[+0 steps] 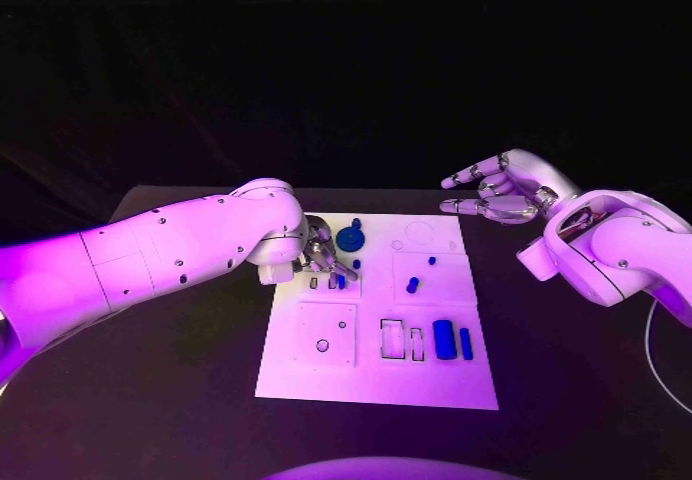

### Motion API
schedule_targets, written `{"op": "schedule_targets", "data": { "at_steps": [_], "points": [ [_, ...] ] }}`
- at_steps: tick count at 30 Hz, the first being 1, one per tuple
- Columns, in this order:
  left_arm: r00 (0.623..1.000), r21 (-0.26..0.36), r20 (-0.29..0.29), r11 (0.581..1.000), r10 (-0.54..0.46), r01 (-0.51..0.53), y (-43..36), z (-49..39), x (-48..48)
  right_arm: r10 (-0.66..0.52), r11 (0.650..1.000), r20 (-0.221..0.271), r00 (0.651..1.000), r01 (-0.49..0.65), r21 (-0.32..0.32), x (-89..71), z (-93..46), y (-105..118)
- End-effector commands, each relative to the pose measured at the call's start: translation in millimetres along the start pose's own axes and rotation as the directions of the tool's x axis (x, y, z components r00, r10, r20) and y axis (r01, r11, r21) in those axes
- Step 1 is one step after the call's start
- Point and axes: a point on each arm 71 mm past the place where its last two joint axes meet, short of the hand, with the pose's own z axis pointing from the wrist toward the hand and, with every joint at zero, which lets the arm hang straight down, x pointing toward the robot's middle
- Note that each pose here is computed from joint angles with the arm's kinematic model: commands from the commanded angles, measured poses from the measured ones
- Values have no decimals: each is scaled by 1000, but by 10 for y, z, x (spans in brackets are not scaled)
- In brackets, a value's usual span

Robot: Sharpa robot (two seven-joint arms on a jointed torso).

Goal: Assemble the parts on the task board

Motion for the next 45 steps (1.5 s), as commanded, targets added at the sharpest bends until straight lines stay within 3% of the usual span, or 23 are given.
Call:
{"op": "schedule_targets", "data": {
  "at_steps": [1, 17, 24, 35, 45],
  "points": [
    [1000, -150, -6, 989, 12, -13, 92, -7, 4, -5, 1000, -17, 1000, 5, -1, 16, 1, 2],
    [1000, -136, -11, 991, -13, 12, 80, -13, 18, -5, 1000, -27, 1000, 5, 5, 26, 4, -4],
    [999, -119, -5, 992, -41, 40, 119, -49, 26, -5, 1000, -29, 1000, 5, 6, 28, 4, -6],
    [992, -95, 101, 992, -74, 83, 245, -150, -16, -4, 1000, -29, 1000, 4, 5, 32, 7, -10],
    [982, -65, 183, 996, -53, 66, 284, -159, 72, -1, 1000, -30, 1000, 1, 5, 29, 4, -18]
  ]
}}
